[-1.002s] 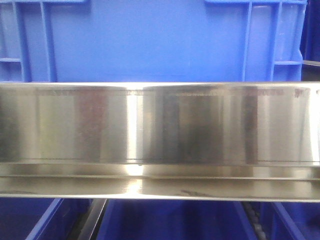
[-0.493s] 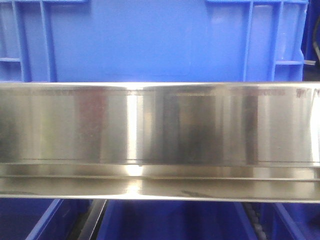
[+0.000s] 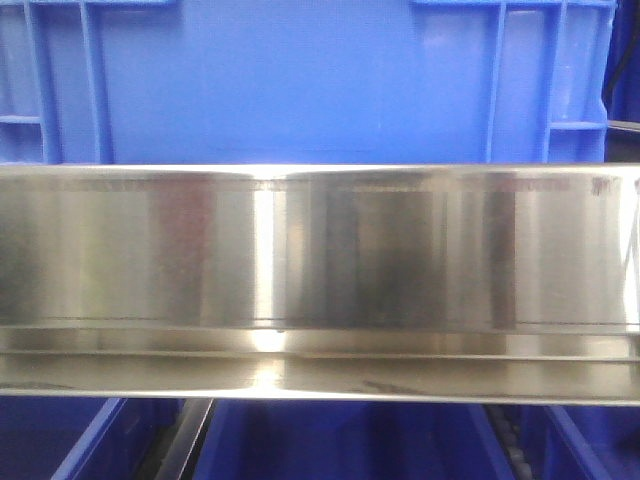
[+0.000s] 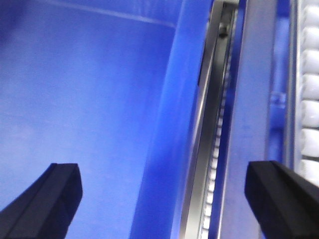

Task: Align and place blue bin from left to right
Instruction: 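Close both grippers on the side rims of the blue bin, then lift the blue bin with both grippers and pull it off the shelf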

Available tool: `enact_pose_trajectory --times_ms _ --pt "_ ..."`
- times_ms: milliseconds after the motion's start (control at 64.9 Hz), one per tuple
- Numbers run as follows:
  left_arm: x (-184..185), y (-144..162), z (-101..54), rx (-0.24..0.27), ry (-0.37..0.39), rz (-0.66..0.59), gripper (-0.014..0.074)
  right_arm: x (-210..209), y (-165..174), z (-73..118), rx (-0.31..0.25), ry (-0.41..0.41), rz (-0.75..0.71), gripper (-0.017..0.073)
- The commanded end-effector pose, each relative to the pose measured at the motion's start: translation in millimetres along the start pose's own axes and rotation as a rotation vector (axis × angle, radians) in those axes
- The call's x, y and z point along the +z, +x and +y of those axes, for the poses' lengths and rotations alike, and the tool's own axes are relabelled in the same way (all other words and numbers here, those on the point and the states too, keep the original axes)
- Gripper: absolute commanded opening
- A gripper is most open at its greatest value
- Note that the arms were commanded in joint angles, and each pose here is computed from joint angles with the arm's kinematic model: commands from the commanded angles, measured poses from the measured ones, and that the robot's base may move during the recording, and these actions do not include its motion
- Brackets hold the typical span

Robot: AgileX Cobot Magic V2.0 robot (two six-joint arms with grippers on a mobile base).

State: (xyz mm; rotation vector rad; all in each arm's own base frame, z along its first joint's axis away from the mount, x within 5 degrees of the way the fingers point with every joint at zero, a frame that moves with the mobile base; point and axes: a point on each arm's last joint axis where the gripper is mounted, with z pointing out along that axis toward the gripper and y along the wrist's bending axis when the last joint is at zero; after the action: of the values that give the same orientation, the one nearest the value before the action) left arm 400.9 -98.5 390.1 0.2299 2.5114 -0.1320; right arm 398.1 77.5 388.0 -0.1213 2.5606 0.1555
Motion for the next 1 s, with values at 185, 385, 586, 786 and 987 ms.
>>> enact_pose_trajectory --times_ms 185,385,586,786,987 --pt "0.4 -2.1 -0.8 -0.012 0.011 -0.014 0.0608 12.7 -1.8 -1.0 0.005 0.001 0.016 0.0568" --pt "0.4 -2.0 -0.8 -0.012 0.010 -0.012 0.0602 15.7 -1.6 -0.8 0.007 -0.002 0.022 0.0561" --pt "0.4 -1.4 -0.8 -0.012 0.010 -0.006 0.0485 15.7 -1.6 -0.8 0.007 -0.002 0.022 0.0297" --pt "0.4 -1.7 -0.9 -0.012 0.011 -0.008 0.0083 13.6 -1.7 -0.7 0.006 -0.002 0.018 -0.0086" --pt "0.3 -1.9 -2.5 -0.019 0.029 -0.011 -0.0111 13.5 -1.8 -0.6 0.007 -0.004 0.018 -0.0068"
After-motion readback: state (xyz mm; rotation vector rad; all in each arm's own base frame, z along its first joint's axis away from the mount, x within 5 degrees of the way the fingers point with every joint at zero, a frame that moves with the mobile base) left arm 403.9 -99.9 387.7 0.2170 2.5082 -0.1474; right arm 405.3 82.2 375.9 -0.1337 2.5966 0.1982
